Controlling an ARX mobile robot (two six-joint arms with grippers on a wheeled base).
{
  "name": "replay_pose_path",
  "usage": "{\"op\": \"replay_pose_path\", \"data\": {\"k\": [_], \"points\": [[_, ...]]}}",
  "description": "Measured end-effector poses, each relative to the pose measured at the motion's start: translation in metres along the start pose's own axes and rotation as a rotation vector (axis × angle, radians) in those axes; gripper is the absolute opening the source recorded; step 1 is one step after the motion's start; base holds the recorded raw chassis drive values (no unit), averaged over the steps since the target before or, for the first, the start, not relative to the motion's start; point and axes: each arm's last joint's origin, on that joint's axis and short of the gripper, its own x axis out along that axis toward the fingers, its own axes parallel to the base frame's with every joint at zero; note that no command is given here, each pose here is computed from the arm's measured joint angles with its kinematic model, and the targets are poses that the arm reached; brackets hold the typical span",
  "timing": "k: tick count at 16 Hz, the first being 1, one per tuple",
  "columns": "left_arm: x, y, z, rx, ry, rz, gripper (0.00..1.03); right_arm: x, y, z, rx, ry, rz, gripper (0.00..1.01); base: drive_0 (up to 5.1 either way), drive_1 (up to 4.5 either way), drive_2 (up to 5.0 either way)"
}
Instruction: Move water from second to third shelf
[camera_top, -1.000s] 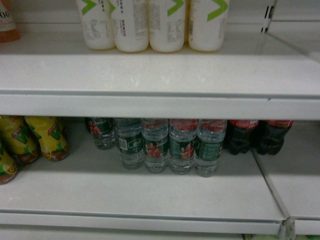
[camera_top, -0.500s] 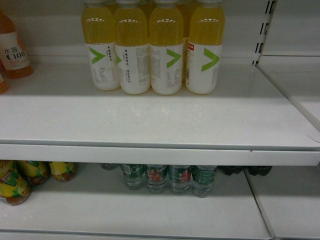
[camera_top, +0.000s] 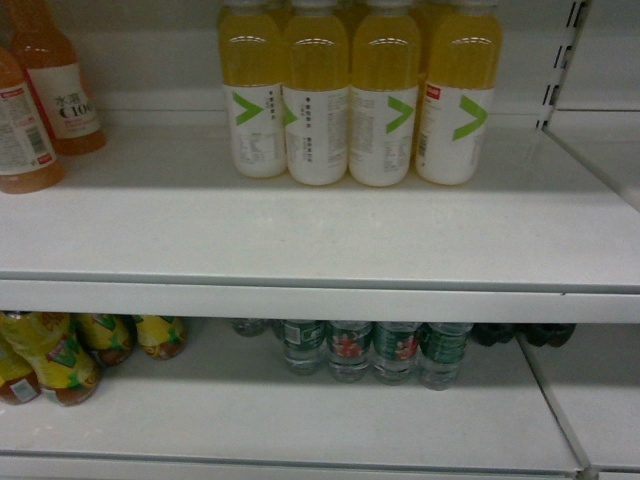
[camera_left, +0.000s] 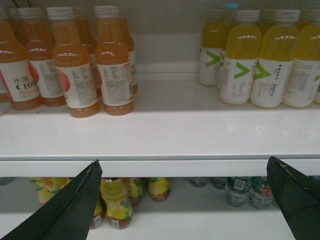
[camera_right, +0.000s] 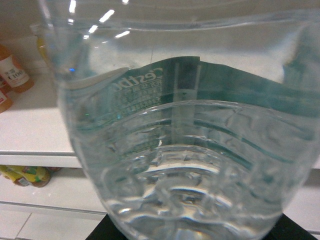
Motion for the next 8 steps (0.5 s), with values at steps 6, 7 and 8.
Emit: {"op": "replay_pose_path", "data": {"k": [6,7,8], "points": [[0.0000,0.0000,0.0000,0.000,0.000,0.000,0.98,-0.0006,0.0005,0.0004,-0.003,-0.005,0.003,0.37,-4.9,2.48,2.5],[0.0000,0.0000,0.0000,0.000,0.000,0.001,0.98,-0.0007,0.0004,0.0002,-0.001,-0.002,0.003,0.37,-5.0,2.45,2.5],[0.0000,0.0000,-0.0002,0.000,0.002,0.000,0.98,-0.0005,0.0004,0.0000,0.000,0.000,0.003,0.37,-4.9,2.49,2.5]]}}
